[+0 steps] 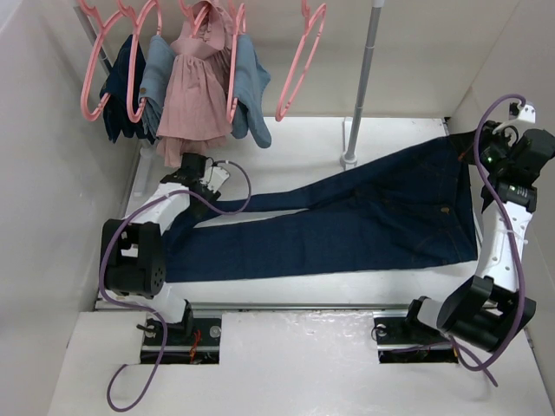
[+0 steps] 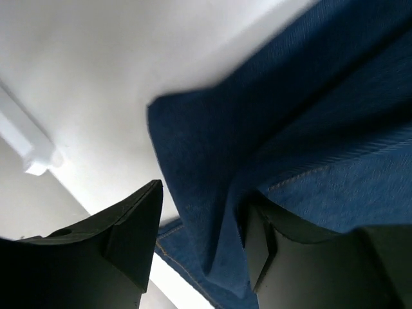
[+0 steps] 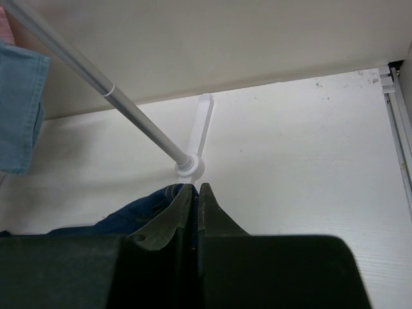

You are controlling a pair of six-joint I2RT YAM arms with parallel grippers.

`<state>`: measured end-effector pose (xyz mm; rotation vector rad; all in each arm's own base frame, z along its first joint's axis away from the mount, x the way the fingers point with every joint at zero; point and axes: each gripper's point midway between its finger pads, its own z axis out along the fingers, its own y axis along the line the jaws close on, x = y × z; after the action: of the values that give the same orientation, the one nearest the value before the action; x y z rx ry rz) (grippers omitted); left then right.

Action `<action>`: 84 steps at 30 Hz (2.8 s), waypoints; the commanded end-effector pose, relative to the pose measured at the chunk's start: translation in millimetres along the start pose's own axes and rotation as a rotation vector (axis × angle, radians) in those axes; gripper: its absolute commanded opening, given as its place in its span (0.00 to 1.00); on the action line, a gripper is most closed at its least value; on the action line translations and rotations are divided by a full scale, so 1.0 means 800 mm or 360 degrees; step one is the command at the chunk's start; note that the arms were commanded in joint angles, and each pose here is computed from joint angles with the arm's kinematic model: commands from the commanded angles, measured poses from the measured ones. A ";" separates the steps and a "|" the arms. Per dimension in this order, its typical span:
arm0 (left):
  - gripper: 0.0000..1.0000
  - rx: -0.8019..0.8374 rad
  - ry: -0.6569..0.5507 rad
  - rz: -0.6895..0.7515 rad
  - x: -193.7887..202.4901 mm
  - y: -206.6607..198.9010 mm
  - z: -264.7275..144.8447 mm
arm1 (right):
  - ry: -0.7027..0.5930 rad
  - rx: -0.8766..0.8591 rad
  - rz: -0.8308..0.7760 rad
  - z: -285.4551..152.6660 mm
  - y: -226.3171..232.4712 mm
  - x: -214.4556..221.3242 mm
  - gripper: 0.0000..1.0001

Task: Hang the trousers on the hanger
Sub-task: Fold the trousers at the center of the board.

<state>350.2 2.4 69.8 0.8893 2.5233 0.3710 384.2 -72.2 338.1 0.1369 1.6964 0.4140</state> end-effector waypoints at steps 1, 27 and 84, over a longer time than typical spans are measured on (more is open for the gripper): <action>0.47 0.0124 -0.0011 0.0116 0.012 -0.003 0.000 | -0.0208 -0.0034 -0.0160 -0.002 0.013 -0.063 0.00; 0.00 -0.0474 -0.0012 -0.0165 0.045 0.133 -0.120 | -0.0153 -0.0105 -0.0048 0.039 -0.037 -0.039 0.00; 0.00 -0.0042 0.0173 0.0087 0.245 -0.083 -0.116 | -0.0688 -0.0357 0.0446 -0.077 -0.090 0.062 0.00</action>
<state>138.2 63.1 67.2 0.9816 2.5451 0.4534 345.4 -142.8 190.9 0.7320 1.3899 0.9850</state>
